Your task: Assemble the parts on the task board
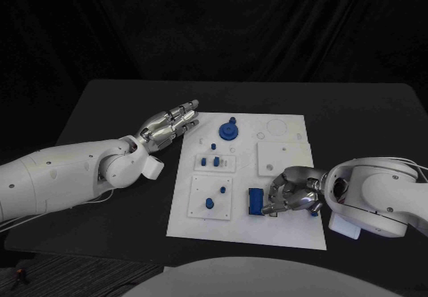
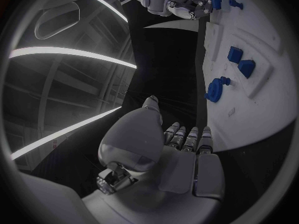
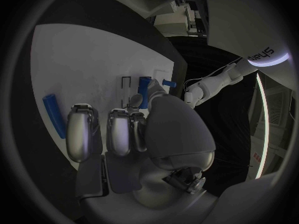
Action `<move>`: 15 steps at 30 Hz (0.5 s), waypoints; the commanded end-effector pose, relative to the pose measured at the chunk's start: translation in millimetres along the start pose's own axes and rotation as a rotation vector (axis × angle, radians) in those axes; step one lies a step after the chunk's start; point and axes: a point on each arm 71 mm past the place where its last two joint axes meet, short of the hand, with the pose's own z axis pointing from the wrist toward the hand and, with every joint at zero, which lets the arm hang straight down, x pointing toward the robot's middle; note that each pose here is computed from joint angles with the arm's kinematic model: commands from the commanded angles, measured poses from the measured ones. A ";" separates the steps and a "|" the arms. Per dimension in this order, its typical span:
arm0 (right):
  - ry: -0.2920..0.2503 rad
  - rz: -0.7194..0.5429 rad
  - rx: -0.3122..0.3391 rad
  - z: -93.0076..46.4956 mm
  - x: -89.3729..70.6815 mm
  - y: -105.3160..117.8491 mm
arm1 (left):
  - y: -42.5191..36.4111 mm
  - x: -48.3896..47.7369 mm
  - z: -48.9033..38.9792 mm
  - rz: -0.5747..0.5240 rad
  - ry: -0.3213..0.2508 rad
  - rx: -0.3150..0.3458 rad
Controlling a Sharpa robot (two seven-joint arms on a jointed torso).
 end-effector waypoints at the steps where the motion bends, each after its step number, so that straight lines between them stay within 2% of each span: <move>1: -0.008 0.004 0.028 0.8 1.2 -2.0 | -0.7 2.1 0.7 -0.008 0.014 0.018; 10: 0.010 -0.007 0.030 2.6 4.0 -0.9 | -0.1 2.0 0.3 -0.009 0.015 0.015; 15: -0.001 -0.001 0.024 0.9 3.9 -2.7 | 0.2 2.0 0.1 -0.010 0.015 0.014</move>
